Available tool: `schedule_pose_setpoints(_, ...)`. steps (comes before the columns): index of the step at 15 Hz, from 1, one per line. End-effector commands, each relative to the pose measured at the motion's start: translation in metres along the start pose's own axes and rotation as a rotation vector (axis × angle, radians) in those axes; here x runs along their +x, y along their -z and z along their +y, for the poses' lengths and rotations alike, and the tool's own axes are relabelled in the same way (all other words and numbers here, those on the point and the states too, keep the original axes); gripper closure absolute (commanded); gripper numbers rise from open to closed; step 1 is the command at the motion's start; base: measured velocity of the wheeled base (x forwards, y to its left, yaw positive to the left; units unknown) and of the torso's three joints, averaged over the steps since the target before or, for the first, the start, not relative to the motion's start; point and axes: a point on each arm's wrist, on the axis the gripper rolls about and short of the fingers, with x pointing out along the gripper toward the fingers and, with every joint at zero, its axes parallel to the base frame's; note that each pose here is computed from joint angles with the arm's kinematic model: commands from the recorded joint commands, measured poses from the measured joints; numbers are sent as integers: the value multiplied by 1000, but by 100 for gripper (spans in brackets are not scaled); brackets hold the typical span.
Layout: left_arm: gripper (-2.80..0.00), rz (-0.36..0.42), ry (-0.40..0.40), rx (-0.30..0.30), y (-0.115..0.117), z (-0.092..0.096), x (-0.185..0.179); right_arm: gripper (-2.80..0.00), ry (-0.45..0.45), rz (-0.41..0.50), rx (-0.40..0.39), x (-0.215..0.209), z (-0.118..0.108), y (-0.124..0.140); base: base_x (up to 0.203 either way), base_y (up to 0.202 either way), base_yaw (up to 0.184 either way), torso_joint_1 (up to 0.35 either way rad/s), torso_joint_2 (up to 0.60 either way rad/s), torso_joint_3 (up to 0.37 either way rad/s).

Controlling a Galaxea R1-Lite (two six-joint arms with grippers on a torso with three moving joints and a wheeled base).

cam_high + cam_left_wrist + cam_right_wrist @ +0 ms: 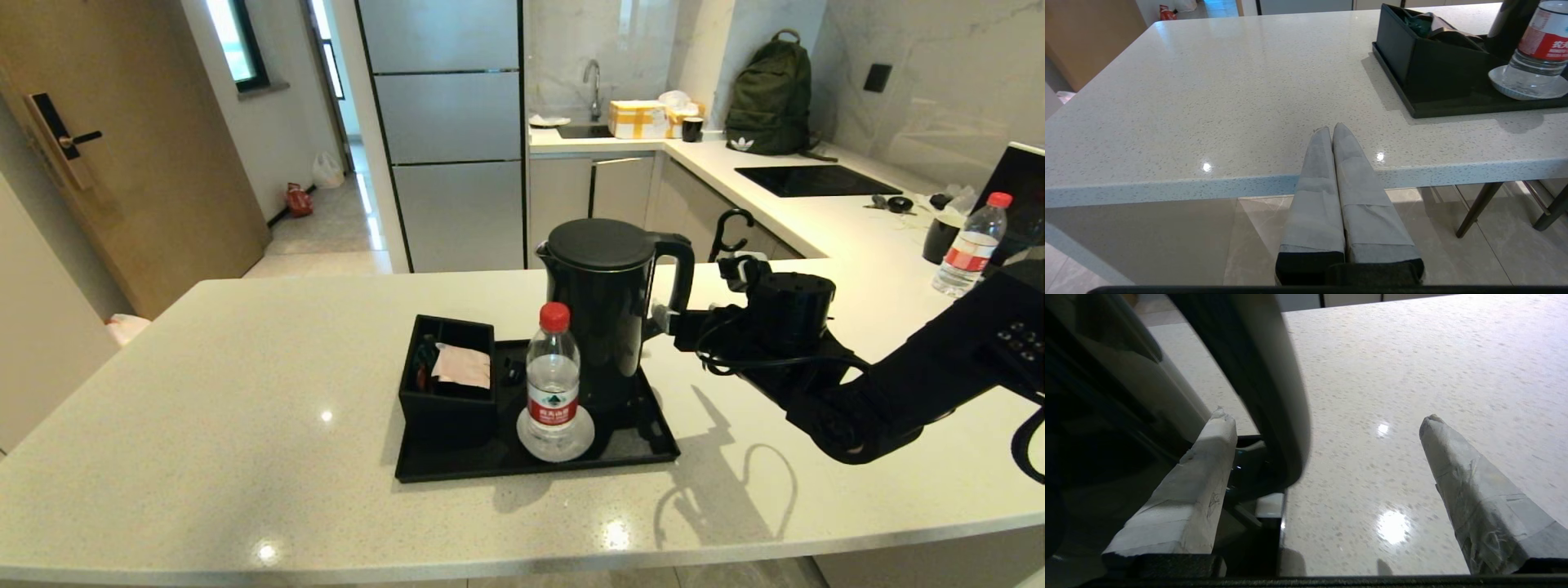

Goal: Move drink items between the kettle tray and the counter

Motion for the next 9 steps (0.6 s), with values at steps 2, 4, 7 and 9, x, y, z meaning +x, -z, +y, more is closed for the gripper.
schedule_pose_setpoints(2,0,1,0,-1,0,0,0,-280,24,2,1,-7,-9,-3,0,0,0,0,0,0)
schedule_pose_setpoints(4,0,1,0,-1,0,0,0,-280,28,-11,4,-9,-10,-8,0,0,0,0,0,0)
schedule_pose_setpoints(7,0,1,0,-1,0,0,0,-280,27,-58,11,-25,-12,-29,0,0,0,0,0,0)
schedule_pose_setpoints(9,0,1,0,-1,0,0,0,-280,17,-102,16,-42,-11,-47,0,0,0,0,0,0)
